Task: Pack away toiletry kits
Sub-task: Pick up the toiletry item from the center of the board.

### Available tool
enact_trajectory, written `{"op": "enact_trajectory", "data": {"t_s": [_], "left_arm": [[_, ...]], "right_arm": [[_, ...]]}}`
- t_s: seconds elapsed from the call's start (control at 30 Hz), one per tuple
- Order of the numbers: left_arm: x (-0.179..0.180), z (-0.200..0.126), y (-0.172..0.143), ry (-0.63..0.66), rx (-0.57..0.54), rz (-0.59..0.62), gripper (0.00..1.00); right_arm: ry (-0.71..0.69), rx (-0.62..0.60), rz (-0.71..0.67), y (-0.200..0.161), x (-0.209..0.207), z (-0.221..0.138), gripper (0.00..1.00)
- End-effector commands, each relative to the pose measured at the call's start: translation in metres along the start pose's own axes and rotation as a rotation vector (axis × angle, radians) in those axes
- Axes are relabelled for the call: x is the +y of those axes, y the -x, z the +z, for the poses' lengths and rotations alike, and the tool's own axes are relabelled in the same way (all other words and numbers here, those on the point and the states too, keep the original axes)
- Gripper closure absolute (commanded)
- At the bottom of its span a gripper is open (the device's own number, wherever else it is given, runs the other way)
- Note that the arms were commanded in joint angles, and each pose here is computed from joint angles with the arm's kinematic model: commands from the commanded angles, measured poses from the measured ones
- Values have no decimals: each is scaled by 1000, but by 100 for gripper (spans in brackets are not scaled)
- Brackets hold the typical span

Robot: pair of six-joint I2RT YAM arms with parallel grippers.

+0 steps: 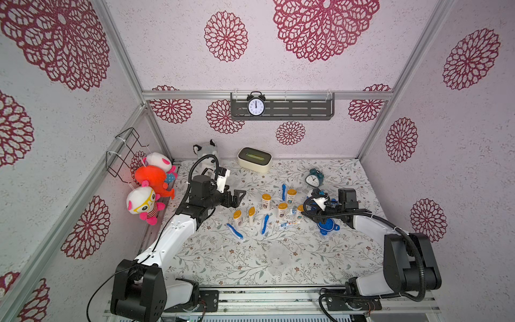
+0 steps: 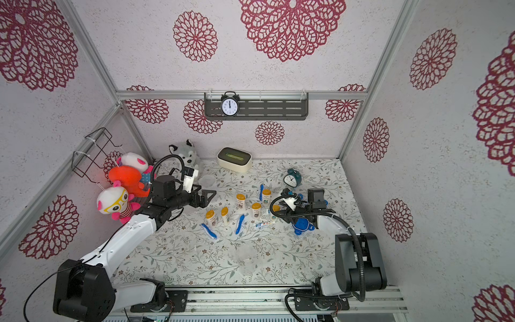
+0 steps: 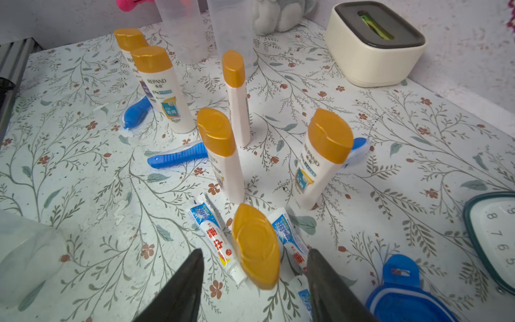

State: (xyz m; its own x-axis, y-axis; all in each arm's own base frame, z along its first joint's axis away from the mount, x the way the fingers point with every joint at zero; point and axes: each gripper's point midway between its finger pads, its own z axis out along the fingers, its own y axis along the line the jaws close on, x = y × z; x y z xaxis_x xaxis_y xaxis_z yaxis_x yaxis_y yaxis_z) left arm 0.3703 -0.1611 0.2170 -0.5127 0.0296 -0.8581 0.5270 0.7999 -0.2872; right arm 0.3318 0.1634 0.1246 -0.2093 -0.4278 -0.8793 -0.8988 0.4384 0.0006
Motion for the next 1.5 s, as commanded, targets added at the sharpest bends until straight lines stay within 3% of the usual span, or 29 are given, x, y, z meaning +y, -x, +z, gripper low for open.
{"op": "enact_trajectory", "data": {"t_s": [0.0, 0.13, 0.37, 0.6, 0.77, 0.97, 1.2, 1.3, 1.47], "left_arm": [[-4, -5, 3, -2, -17, 2, 2], [-4, -5, 0, -5, -6, -22, 2], [-26, -8, 0, -119, 3, -18, 3], [-32, -8, -6, -110, 22, 39, 5], [-27, -7, -15, -7, 42, 176, 5], [-45, -16, -16, -71, 12, 212, 7], [-21, -25, -35, 72, 61, 199, 10], [-7, -27, -47, 149, 98, 151, 14], [-7, -29, -67, 147, 99, 112, 15]], "right_arm": [[46, -40, -103, 18, 2, 4, 42], [62, -31, -115, 16, 2, 10, 48], [87, -22, -131, 12, 3, 19, 62], [83, -32, -140, 16, 2, 19, 76], [11, -103, -142, 49, 2, 0, 81], [-107, -222, -49, 112, 9, -47, 84], [16, -306, 69, 156, 62, -72, 84], [91, -272, 86, 163, 91, -72, 87], [206, -211, 33, 162, 141, -78, 88]]}}
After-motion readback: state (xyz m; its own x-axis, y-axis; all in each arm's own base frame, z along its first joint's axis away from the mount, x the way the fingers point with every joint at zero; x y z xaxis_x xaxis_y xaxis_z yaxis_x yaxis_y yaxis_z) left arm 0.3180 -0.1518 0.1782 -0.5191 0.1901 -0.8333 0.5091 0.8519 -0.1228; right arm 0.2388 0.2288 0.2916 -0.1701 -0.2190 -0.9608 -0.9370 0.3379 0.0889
